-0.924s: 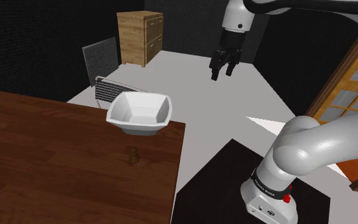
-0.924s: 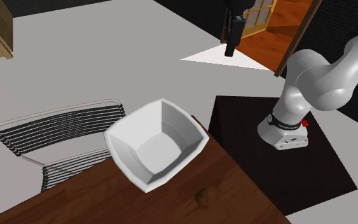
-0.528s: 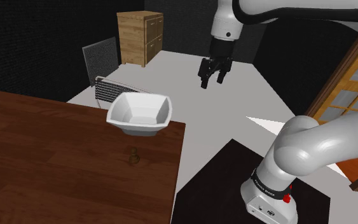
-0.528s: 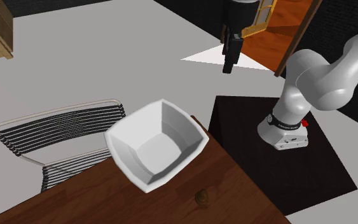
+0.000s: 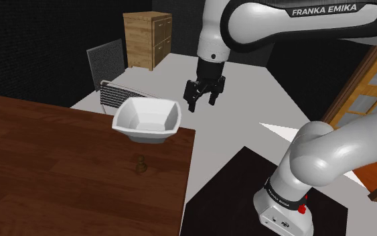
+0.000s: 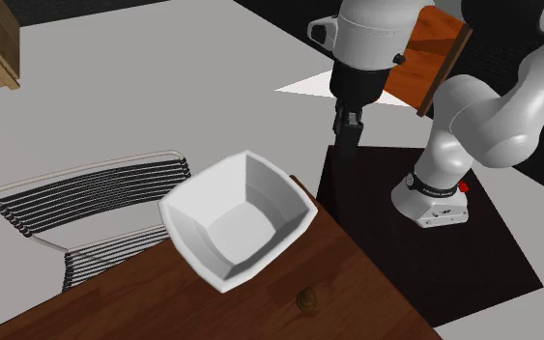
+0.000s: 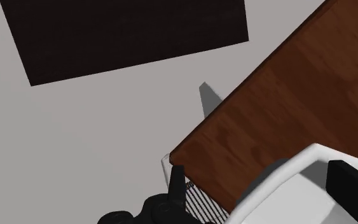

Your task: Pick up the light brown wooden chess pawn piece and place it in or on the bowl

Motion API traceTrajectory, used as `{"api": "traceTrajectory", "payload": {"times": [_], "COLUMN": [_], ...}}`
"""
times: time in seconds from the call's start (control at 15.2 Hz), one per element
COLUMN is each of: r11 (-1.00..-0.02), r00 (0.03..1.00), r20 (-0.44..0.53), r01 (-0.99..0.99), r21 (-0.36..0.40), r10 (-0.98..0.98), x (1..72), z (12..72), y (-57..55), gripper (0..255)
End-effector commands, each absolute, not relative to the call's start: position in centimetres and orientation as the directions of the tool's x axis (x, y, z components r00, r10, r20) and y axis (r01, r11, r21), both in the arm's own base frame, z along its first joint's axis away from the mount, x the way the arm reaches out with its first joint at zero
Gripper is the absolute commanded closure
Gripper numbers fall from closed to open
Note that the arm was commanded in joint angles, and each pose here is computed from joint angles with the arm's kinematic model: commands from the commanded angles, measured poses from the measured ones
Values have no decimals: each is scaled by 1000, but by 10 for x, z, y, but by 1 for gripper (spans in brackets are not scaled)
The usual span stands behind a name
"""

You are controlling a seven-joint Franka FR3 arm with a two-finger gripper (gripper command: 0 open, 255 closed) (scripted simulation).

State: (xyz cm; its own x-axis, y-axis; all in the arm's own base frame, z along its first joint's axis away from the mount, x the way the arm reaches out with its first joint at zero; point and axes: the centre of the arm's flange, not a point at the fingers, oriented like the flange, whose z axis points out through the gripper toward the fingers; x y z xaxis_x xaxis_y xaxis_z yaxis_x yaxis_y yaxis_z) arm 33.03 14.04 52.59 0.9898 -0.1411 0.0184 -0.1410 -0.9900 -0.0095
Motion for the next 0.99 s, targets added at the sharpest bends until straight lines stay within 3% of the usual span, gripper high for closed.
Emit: {"api": "traceTrajectory", "payload": {"times": [0.0, 0.92], "r11": [-988, -977], "r00": [988, 976], "r20": [20, 31], "r01": [-152, -212], "r21": [-13, -31], "r10": [-152, -213], "x": [333, 364], "z": [514, 436], "y": [164, 326], "gripper": [0, 0]}}
